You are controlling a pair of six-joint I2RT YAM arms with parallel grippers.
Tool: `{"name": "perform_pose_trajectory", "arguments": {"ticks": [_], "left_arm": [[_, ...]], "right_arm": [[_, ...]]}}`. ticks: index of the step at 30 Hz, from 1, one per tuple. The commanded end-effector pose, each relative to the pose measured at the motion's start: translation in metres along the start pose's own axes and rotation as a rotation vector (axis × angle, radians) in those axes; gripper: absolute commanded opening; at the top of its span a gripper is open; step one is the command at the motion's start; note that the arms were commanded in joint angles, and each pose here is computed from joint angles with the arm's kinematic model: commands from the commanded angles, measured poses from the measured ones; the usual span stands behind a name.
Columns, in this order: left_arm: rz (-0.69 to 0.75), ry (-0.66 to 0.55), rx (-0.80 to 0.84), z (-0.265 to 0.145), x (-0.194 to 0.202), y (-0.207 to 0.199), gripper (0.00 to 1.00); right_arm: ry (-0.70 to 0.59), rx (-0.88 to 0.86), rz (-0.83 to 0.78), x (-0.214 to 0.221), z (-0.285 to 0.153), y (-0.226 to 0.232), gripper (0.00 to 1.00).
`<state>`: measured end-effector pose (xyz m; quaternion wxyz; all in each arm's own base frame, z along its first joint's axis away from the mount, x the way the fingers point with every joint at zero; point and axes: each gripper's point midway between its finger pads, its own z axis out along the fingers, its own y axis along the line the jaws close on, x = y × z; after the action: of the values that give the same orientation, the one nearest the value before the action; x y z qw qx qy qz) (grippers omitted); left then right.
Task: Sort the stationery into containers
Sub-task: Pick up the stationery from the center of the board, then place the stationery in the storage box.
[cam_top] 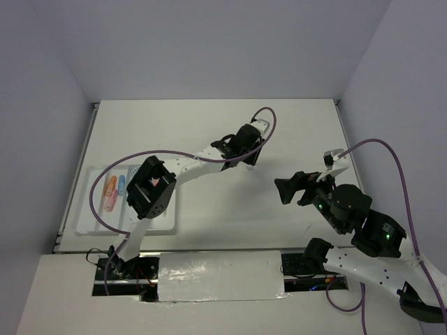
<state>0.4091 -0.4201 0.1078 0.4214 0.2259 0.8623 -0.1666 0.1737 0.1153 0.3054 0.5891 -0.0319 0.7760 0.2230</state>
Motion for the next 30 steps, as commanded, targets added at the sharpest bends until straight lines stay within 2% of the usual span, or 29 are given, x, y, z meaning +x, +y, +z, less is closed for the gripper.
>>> {"name": "perform_pose_trajectory", "arguments": {"ticks": [1, 3, 6, 7, 8, 9, 10, 12, 13, 14, 16, 22, 25, 30], "left_arm": [[0.007, -0.134, -0.026, -0.037, -0.057, 0.008, 0.00], [-0.008, -0.150, -0.077, -0.056, -0.070, 0.026, 0.00], [-0.046, -0.149, -0.208, -0.093, -0.084, 0.077, 0.00], [-0.082, -0.145, -0.293, -0.104, -0.083, 0.110, 0.00], [-0.103, -0.106, -0.348, -0.118, -0.075, 0.132, 0.00], [-0.139, -0.122, -0.386, -0.143, -0.082, 0.150, 0.00], [-0.209, -0.098, -0.463, -0.158, -0.072, 0.188, 0.00], [-0.305, -0.026, -0.607, -0.202, -0.047, 0.231, 0.00], [-0.369, 0.012, -0.709, -0.222, -0.027, 0.269, 0.00], [-0.414, 0.010, -0.772, -0.247, -0.020, 0.287, 0.00], [-0.491, 0.108, -0.927, -0.285, 0.026, 0.330, 0.00], [-0.600, 0.211, -1.235, -0.368, 0.093, 0.396, 0.00], [-0.594, 0.315, -1.341, -0.384, 0.118, 0.412, 0.00], [-0.610, 0.459, -1.428, -0.394, 0.167, 0.428, 0.00]], "right_arm": [[-0.039, 0.012, -0.001, -0.010, 0.001, -0.001, 1.00], [-0.045, 0.011, 0.002, -0.012, 0.000, -0.002, 1.00], [-0.057, 0.008, 0.006, -0.015, -0.003, -0.002, 1.00], [-0.061, 0.007, 0.007, -0.016, -0.003, -0.002, 1.00], [-0.064, 0.001, 0.007, -0.017, -0.004, -0.002, 1.00], [-0.070, -0.002, 0.008, -0.018, -0.005, -0.001, 1.00], [-0.074, -0.008, 0.010, -0.020, -0.005, 0.000, 1.00], [-0.087, -0.019, 0.011, -0.022, -0.006, 0.001, 1.00], [-0.089, -0.020, 0.011, -0.021, -0.006, 0.001, 1.00], [-0.090, -0.025, 0.013, -0.020, -0.005, 0.001, 1.00], [-0.099, -0.041, 0.010, -0.021, -0.005, 0.004, 1.00], [-0.078, -0.092, -0.017, -0.013, 0.002, 0.015, 1.00], [-0.060, -0.115, -0.033, -0.008, 0.006, 0.021, 1.00], [-0.054, -0.137, -0.046, -0.009, 0.009, 0.027, 1.00]]}}
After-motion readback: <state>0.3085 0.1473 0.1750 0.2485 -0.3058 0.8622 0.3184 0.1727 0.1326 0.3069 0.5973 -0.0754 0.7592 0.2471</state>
